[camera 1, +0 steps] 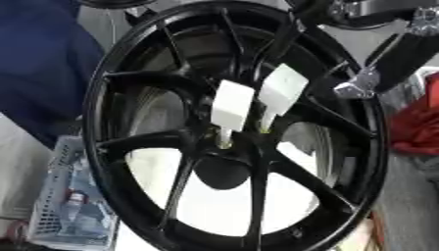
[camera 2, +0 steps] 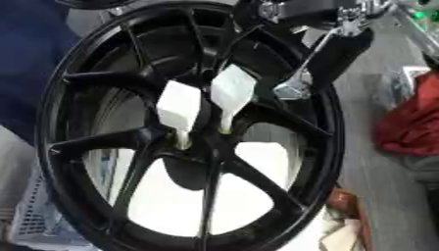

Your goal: Pull the pin out of the wheel hub.

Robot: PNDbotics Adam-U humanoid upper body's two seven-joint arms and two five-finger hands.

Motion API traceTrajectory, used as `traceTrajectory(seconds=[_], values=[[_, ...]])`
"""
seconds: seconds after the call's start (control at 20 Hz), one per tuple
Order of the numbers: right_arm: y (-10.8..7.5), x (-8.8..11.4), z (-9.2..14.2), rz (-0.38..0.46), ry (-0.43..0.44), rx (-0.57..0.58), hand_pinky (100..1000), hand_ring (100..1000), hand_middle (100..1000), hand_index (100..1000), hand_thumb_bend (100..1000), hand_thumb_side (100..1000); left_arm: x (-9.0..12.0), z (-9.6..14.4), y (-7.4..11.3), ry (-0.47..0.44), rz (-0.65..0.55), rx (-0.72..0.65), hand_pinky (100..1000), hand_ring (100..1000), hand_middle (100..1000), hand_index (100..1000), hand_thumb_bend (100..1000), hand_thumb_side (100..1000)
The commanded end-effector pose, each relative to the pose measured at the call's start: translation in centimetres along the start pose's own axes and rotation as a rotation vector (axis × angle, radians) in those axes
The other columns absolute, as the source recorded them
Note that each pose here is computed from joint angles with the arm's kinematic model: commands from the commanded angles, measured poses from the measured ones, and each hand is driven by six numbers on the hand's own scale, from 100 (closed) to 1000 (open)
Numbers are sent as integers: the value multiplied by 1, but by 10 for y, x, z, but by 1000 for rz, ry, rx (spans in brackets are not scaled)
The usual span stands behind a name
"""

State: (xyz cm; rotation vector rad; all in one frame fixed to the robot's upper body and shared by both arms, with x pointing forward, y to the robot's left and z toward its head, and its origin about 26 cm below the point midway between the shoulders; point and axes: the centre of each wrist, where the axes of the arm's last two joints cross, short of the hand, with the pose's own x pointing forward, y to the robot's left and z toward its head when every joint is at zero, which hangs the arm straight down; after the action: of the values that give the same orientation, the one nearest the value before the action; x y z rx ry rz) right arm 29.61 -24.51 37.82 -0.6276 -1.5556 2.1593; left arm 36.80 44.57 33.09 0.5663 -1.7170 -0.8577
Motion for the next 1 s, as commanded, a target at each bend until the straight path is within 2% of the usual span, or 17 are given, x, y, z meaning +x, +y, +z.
traceTrajectory(seconds=[0.05,0.45,1.0], values=[[-6,0,5,28,13,-9,878,872,813,849,267,153,8,6,14,-6,-27,31,732,690,681,773,293,807],[-5,-2,4,24,-4,16,879,875,815,854,304,120,6,6,13,-5,-21,36,732,691,681,773,290,808],[-2,-6,-1,8,-2,20,874,867,805,842,299,124,4,6,12,2,-13,37,732,691,681,773,287,810]])
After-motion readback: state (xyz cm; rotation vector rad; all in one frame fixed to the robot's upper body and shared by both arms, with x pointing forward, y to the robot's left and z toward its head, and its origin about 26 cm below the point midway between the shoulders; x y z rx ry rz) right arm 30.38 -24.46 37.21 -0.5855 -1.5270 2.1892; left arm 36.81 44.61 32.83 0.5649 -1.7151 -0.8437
